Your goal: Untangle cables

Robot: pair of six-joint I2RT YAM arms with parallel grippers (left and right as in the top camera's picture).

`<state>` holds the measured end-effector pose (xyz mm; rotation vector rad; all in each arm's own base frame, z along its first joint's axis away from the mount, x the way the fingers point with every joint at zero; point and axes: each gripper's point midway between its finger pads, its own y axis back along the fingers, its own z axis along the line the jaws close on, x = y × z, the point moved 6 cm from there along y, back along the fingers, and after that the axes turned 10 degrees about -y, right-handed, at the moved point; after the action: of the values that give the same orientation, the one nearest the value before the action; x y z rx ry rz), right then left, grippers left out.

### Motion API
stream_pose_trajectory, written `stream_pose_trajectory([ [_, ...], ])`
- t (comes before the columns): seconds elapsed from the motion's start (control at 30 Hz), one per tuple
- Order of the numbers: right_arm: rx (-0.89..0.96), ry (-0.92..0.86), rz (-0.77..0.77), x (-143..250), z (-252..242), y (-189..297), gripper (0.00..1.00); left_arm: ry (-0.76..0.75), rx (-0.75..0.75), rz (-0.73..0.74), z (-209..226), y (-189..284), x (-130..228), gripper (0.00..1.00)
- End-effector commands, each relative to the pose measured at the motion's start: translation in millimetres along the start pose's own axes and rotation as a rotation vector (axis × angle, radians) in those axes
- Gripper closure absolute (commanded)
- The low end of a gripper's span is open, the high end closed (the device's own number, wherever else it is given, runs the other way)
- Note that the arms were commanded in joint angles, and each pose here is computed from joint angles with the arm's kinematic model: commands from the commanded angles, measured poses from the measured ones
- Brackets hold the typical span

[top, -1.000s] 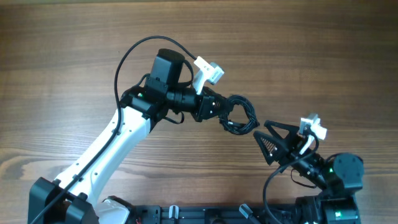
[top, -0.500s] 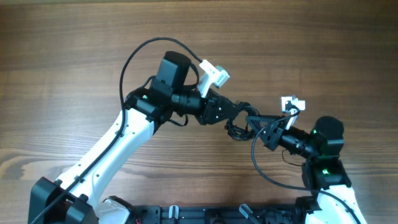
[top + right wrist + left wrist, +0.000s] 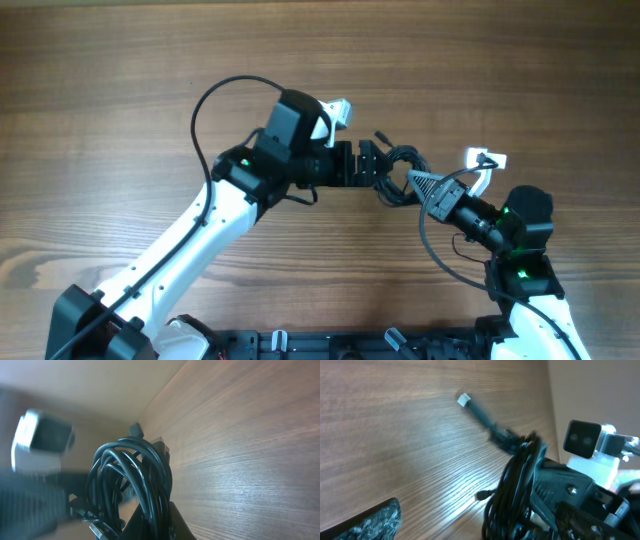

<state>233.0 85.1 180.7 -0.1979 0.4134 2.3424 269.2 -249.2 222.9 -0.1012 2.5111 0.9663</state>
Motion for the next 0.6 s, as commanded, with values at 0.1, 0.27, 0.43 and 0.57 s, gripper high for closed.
stream_pose_trajectory([
  [0.1,0.072,-0.240,-0.120,-13.8,-13.9,-2.4,0.96,0.344,-0.199,-0.154,-6.9,-5.5,3.9,0.00],
  [0.27,0.108,-0.321,-0.074,-9.3,-26.6,-9.6,0.96,0.264,-0.221,-0.203,-30.3,-16.9,14.3,0.07],
  [0.43,0.061,-0.364,0.001,-3.0,-19.6,-11.5,0.96,0.283,-0.234,-0.212,-31.3,-26.1,17.2,0.23],
  [0.57,0.027,-0.376,0.043,0.0,-13.4,-11.6,0.96,0.297,-0.240,-0.200,-28.7,-36.7,19.3,0.66],
])
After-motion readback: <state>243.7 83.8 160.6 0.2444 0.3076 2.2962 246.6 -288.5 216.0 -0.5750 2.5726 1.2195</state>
